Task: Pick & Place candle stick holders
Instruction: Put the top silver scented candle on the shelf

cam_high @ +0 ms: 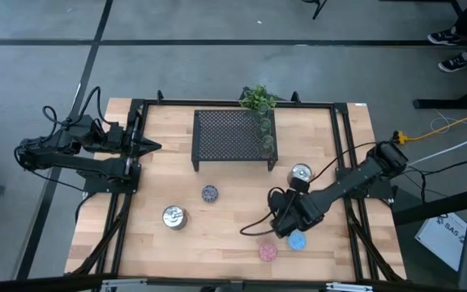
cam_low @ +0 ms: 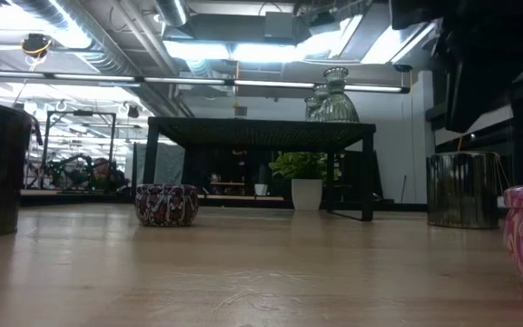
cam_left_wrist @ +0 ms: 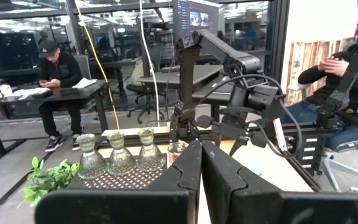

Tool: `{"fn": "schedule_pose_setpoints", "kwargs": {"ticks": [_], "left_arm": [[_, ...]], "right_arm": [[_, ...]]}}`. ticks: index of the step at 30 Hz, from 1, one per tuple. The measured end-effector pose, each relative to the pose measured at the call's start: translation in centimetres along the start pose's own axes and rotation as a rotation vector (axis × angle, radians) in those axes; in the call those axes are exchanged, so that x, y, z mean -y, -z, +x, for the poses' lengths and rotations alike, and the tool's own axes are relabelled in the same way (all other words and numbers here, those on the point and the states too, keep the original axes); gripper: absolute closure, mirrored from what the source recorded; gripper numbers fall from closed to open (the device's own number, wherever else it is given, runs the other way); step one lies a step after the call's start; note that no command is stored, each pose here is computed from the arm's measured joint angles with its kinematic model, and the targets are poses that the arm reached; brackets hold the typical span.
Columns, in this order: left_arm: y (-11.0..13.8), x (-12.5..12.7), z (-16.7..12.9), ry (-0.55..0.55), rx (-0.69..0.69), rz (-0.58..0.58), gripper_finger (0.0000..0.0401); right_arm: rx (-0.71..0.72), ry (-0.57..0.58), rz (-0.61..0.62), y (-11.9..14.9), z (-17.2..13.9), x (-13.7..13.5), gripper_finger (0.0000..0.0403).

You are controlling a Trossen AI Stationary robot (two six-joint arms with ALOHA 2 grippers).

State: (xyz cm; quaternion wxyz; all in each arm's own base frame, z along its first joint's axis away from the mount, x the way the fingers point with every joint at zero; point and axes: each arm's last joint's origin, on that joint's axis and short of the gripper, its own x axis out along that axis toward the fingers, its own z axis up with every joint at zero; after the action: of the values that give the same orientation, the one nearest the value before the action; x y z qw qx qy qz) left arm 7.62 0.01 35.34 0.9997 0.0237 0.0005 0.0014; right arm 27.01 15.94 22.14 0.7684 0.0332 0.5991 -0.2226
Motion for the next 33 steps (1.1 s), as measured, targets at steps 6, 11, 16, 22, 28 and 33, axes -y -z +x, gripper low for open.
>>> {"fn": "schedule_pose_setpoints", "kwargs": {"ticks": [6, 11, 16, 22, 28, 33], "left_arm": [[0.0, 0.0, 0.0, 0.000, 0.000, 0.000, 0.0393], [0.0, 0.0, 0.0, 0.000, 0.000, 0.000, 0.0395], [0.0, 0.0, 0.0, 0.000, 0.000, 0.000, 0.0394], [0.0, 0.0, 0.0, 0.000, 0.000, 0.000, 0.0394], [0.0, 0.0, 0.0, 0.000, 0.000, 0.000, 0.0393], [0.0, 0.0, 0.0, 0.000, 0.000, 0.000, 0.0394]], "right_arm": [[0.023, -0.008, -0.012, -1.0, 0.4, 0.4, 0.0249], [0.143, -0.021, 0.034, -2.1, 0.4, 0.1, 0.0249], [0.175, -0.038, 0.075, -2.9, 0.7, 0.3, 0.0249], [0.010, 0.024, 0.063, -2.2, 2.1, 1.9, 0.0249], [-0.054, 0.101, 0.161, -2.3, 2.5, 3.3, 0.0249], [-0.144, 0.134, 0.165, -2.4, 2.5, 4.4, 0.0249]]}}
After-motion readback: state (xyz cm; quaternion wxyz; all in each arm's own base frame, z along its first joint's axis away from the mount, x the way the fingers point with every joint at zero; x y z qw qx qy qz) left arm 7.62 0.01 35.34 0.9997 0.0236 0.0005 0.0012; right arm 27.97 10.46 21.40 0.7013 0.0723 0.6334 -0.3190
